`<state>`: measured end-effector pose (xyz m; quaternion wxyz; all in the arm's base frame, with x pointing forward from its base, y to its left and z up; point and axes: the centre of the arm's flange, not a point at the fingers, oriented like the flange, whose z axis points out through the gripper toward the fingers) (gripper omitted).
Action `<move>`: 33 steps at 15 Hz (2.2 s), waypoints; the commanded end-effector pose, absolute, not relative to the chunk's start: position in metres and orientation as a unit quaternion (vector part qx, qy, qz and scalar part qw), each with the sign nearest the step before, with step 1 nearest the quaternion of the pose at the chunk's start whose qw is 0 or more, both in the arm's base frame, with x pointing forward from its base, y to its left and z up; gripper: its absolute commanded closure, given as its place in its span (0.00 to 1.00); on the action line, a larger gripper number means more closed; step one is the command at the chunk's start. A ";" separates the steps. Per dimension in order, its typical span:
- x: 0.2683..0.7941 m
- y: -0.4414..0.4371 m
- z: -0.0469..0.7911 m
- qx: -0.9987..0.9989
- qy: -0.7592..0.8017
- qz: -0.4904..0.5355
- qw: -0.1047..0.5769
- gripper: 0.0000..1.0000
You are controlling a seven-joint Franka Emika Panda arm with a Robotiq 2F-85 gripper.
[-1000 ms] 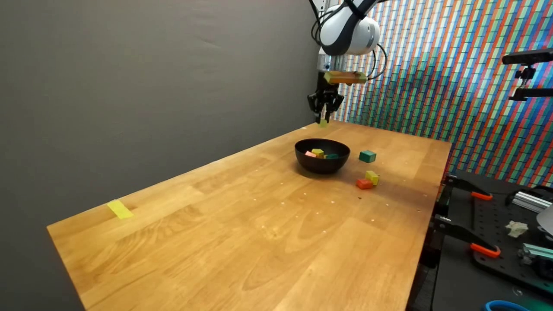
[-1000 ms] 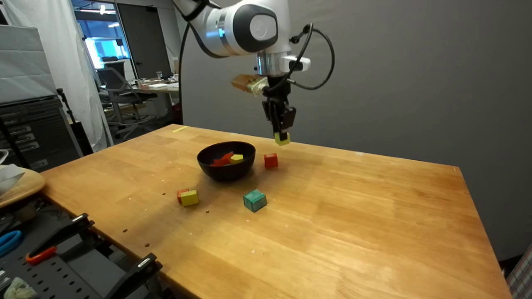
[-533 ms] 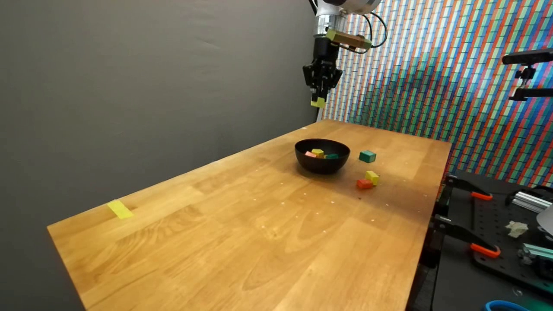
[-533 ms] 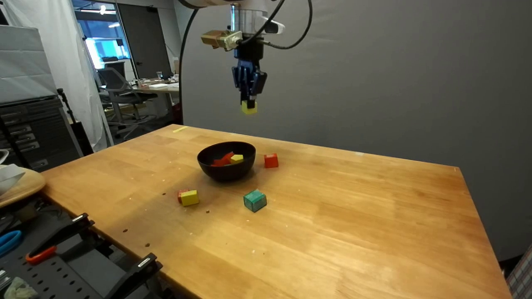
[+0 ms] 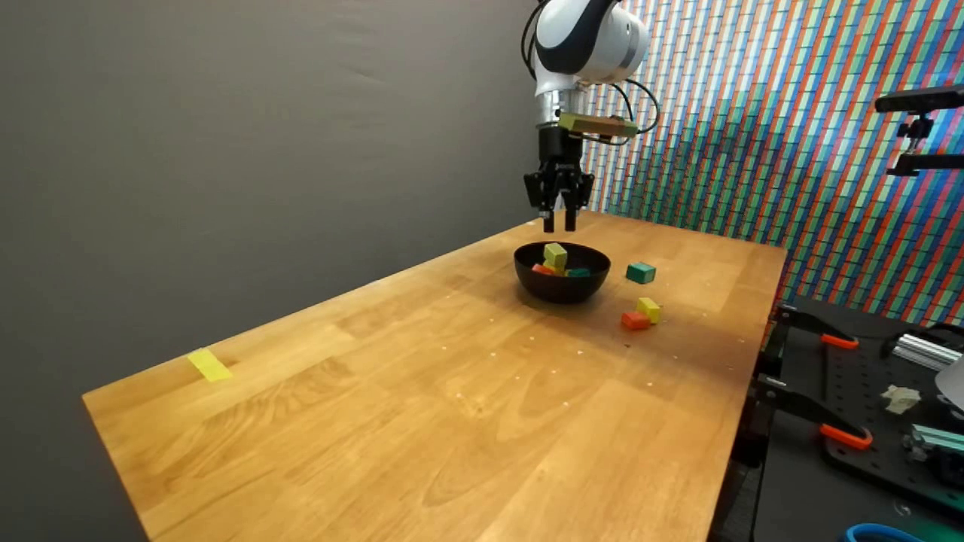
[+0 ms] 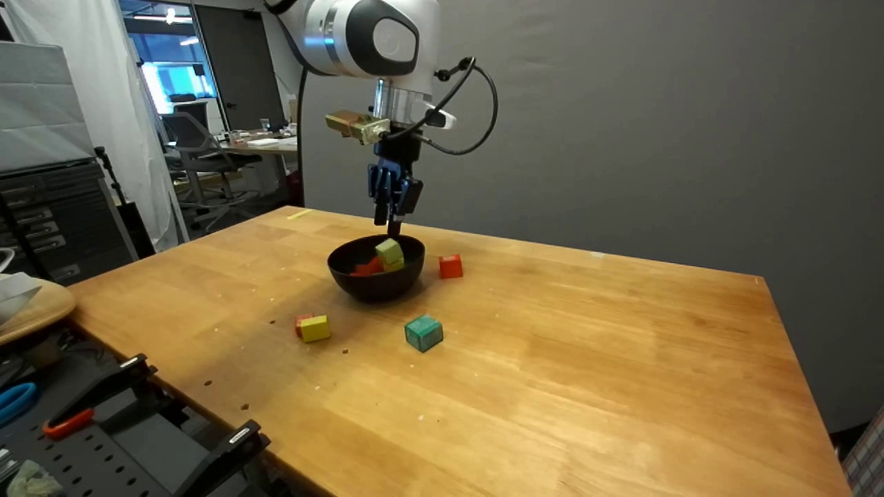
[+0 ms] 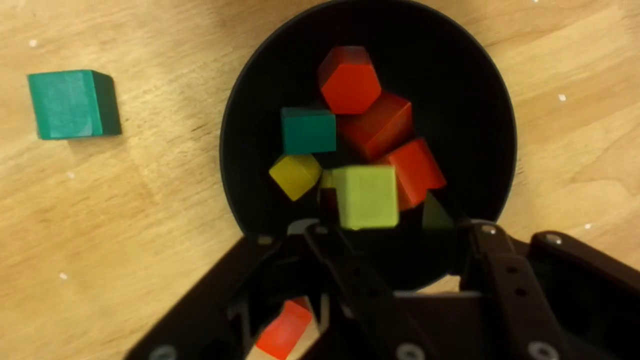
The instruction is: Pick up all the cube boxes on the table and put them inside the bowl
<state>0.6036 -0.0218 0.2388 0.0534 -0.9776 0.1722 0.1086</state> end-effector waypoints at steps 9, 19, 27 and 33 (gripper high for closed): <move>0.647 -0.071 0.278 -0.981 0.189 0.017 0.051 0.00; 0.681 -0.069 0.222 -0.963 0.264 0.039 0.046 0.00; 0.690 -0.078 0.199 -0.933 0.355 0.050 0.036 0.00; 0.681 -0.082 0.192 -0.926 0.374 0.046 0.013 0.00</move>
